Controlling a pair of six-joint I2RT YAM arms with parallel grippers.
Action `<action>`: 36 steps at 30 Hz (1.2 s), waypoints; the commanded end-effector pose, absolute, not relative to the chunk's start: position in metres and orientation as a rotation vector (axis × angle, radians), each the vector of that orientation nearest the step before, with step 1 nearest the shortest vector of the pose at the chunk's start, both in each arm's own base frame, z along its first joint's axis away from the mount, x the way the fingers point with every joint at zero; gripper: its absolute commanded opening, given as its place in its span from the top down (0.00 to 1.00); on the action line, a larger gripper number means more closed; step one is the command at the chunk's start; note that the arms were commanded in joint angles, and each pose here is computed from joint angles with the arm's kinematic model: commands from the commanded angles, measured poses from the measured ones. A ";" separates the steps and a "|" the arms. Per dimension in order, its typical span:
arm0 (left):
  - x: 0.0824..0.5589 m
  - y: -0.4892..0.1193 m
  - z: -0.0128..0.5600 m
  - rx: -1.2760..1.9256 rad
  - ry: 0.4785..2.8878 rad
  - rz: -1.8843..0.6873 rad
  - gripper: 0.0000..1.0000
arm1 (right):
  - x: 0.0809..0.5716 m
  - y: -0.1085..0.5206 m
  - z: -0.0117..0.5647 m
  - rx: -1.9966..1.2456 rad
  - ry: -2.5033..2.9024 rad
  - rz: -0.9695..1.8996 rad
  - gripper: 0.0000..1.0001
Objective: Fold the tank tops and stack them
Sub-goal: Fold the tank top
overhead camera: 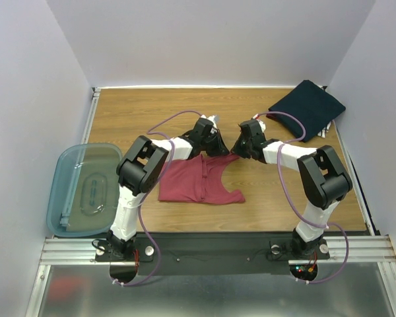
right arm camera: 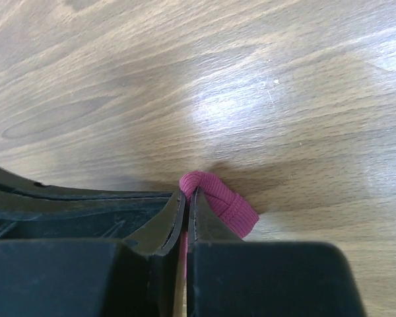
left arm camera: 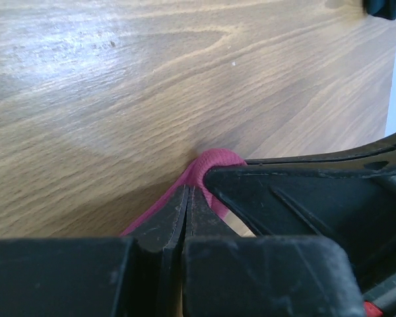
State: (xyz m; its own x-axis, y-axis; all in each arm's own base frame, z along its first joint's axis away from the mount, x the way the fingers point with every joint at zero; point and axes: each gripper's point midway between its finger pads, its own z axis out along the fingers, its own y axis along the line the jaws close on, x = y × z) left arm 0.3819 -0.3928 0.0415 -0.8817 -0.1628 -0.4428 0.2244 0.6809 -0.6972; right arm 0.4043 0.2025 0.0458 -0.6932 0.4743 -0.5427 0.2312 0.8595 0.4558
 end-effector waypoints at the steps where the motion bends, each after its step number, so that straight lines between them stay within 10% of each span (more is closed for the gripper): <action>1: 0.390 -0.394 0.098 0.047 2.286 -1.112 0.96 | 0.427 0.199 0.073 0.495 2.242 0.455 1.00; 36: 0.350 -0.228 0.126 -0.449 2.233 -0.833 0.84 | 0.436 0.131 0.053 0.559 2.117 0.460 1.00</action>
